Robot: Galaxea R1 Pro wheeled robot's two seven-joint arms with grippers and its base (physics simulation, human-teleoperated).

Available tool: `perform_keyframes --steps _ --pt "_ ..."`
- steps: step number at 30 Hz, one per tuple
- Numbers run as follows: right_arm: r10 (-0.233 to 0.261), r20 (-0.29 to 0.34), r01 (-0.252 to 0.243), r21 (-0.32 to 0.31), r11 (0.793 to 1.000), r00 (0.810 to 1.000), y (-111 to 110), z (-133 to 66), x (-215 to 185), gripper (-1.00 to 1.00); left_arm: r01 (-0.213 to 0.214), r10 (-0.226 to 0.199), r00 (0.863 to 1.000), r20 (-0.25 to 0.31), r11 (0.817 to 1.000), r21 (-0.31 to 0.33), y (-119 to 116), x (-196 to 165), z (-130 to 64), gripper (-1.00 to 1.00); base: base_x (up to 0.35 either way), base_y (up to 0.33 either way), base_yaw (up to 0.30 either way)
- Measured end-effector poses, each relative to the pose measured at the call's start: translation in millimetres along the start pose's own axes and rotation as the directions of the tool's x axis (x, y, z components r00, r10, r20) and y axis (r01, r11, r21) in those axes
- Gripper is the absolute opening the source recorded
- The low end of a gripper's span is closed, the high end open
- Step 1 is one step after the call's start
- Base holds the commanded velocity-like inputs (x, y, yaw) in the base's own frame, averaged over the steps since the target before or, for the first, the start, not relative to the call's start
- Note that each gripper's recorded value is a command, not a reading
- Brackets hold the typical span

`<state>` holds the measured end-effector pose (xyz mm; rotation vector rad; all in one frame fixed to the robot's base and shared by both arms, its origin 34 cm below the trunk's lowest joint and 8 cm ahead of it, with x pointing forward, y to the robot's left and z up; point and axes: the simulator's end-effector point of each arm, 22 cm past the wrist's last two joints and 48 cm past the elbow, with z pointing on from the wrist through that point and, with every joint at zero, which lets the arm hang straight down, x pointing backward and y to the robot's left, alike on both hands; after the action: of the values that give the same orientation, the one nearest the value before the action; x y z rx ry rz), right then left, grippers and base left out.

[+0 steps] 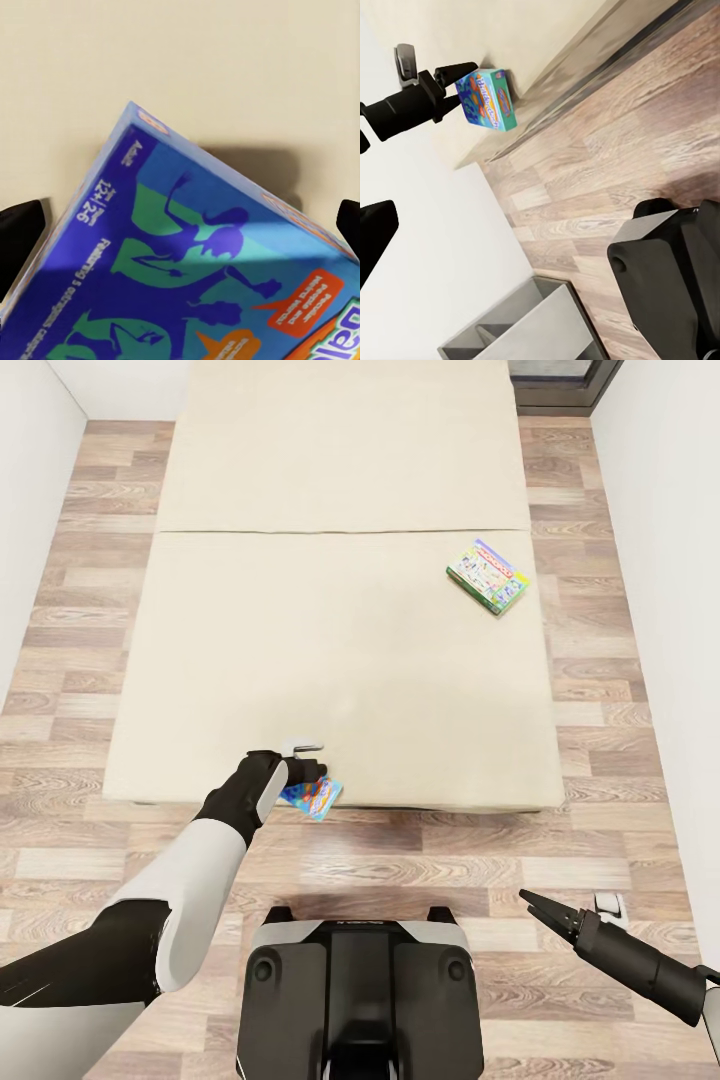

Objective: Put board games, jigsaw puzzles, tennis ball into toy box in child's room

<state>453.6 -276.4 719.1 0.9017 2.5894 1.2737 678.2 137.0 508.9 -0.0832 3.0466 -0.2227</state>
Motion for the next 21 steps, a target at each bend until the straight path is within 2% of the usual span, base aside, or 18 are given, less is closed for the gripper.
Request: perform_keyframes --steps 8,13,21 --pt "0.000 0.000 0.000 0.000 1.000 1.000 0.1 -0.2 0.0 1.00 -0.001 0.001 1.000 0.002 1.000 -0.004 1.0 0.1 0.2 1.00 0.000 0.000 0.000" --pt "0.000 0.000 0.000 0.000 1.000 1.000 0.0 0.1 0.0 1.00 0.018 -0.018 1.000 0.003 1.000 0.003 0.5 -1.0 -0.1 1.00 0.000 0.000 0.000" --pt "0.001 0.000 -0.001 0.000 1.000 1.000 -0.2 0.2 -0.2 1.00 0.024 -0.024 0.997 0.067 1.000 0.003 2.1 -29.6 -10.9 1.00 0.000 0.000 0.000"
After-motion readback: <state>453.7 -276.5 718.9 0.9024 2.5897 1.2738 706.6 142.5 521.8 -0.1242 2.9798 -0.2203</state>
